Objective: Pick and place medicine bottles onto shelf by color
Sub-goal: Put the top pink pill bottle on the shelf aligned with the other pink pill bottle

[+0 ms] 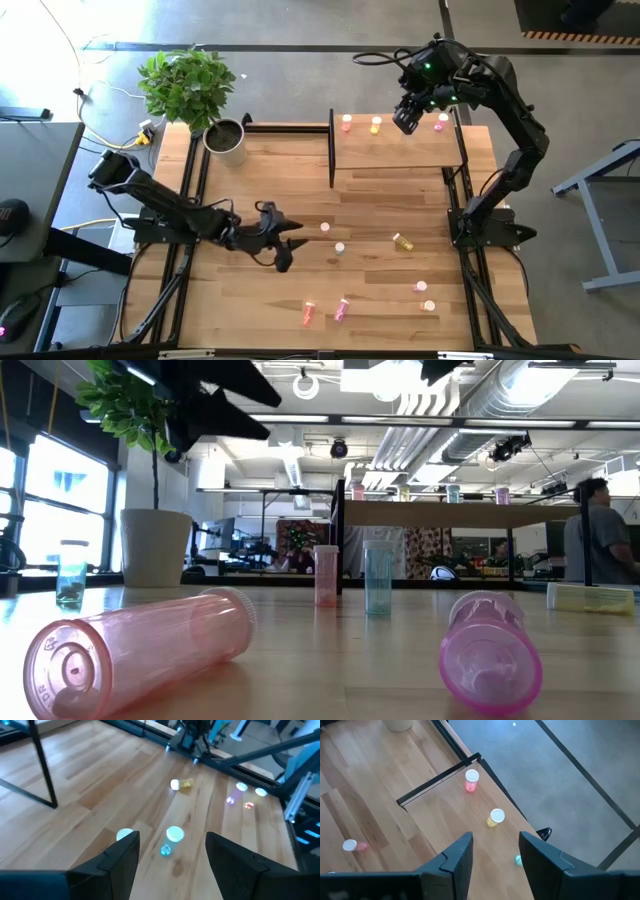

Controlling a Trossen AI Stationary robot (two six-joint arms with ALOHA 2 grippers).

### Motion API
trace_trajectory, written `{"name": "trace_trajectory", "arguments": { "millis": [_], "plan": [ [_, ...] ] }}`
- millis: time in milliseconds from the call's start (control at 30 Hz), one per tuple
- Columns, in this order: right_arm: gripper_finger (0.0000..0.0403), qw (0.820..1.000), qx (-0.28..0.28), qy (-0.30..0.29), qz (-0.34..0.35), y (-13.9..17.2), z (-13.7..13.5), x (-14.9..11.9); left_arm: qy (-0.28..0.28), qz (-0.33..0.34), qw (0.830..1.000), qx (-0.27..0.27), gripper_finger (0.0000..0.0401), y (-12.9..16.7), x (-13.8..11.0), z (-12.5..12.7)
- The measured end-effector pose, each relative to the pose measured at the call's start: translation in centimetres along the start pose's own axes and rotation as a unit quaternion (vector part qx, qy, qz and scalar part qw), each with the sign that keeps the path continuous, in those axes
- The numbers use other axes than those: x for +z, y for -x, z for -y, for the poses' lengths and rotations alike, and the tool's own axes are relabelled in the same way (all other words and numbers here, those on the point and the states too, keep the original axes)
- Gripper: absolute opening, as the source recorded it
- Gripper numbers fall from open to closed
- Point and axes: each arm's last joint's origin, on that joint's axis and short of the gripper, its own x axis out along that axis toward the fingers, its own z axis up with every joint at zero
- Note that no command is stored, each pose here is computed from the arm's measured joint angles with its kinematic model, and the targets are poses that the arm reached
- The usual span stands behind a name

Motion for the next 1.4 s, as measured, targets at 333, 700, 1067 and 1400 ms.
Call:
{"name": "trace_trajectory", "arguments": {
  "millis": [333,700,1067,1400],
  "plan": [
    [0.0151,0.999,0.001,-0.033,0.008,0.0,0.0,0.2,-0.051,-0.017,0.998,0.023,0.0216,-1.7,-2.6,-2.3],
    [0.0151,0.999,0.002,-0.054,0.009,0.0,0.0,0.2,-0.052,-0.05,0.997,0.031,0.0216,-6.4,-5.0,-3.8],
    [0.0151,0.998,0.001,-0.054,0.011,0.0,0.0,0.2,-0.062,-0.058,0.996,0.023,0.0216,-9.7,-7.2,-4.1],
    [0.0151,0.998,0.0,-0.062,0.012,0.0,0.0,0.2,-0.063,-0.064,0.995,0.038,0.0216,-11.9,-7.1,-5.0]
  ]
}}
